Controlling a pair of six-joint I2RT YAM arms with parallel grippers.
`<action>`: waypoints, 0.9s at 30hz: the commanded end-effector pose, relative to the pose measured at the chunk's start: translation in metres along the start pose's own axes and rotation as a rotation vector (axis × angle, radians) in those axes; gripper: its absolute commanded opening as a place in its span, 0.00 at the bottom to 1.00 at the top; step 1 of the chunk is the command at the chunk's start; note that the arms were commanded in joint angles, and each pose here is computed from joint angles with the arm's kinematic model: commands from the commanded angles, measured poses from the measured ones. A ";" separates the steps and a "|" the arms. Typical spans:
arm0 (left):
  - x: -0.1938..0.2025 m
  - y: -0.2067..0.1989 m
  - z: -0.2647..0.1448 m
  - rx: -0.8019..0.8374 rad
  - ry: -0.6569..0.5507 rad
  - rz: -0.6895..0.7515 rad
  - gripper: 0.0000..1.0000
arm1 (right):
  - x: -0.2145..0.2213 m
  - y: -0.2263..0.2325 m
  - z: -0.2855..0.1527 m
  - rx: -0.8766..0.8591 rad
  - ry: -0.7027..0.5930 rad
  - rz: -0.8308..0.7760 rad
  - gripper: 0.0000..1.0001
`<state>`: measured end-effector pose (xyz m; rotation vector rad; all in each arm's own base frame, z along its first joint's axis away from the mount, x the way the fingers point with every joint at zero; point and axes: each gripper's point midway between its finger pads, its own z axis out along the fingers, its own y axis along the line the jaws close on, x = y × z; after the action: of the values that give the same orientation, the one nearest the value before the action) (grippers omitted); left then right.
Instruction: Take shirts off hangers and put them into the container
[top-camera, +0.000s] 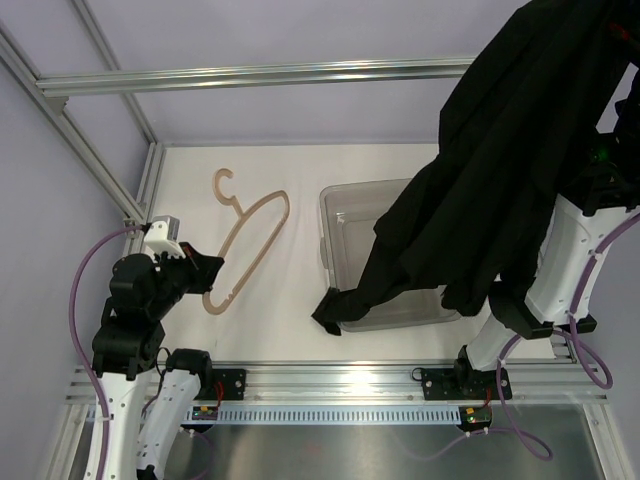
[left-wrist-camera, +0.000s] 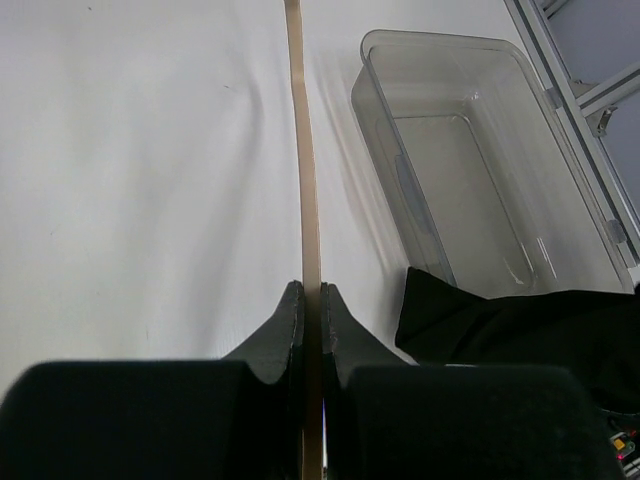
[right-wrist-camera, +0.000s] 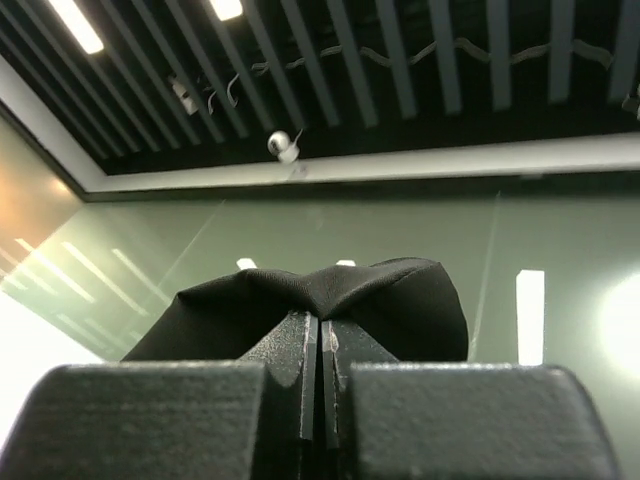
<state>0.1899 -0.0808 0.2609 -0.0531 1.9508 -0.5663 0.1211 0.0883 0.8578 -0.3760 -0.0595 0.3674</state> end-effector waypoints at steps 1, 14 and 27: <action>-0.019 -0.015 0.000 0.069 -0.070 0.022 0.00 | -0.047 0.001 0.007 0.009 -0.129 -0.126 0.00; -0.020 -0.011 0.005 0.053 -0.062 0.024 0.00 | 0.022 -0.014 -0.008 0.043 -0.022 -0.081 0.00; -0.035 -0.036 -0.029 0.124 -0.118 0.026 0.00 | 0.223 -0.010 -0.126 0.234 0.534 0.361 0.00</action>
<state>0.1839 -0.0854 0.2708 -0.0338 1.9383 -0.5986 0.3702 0.1164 0.7466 -0.2875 0.5421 0.5237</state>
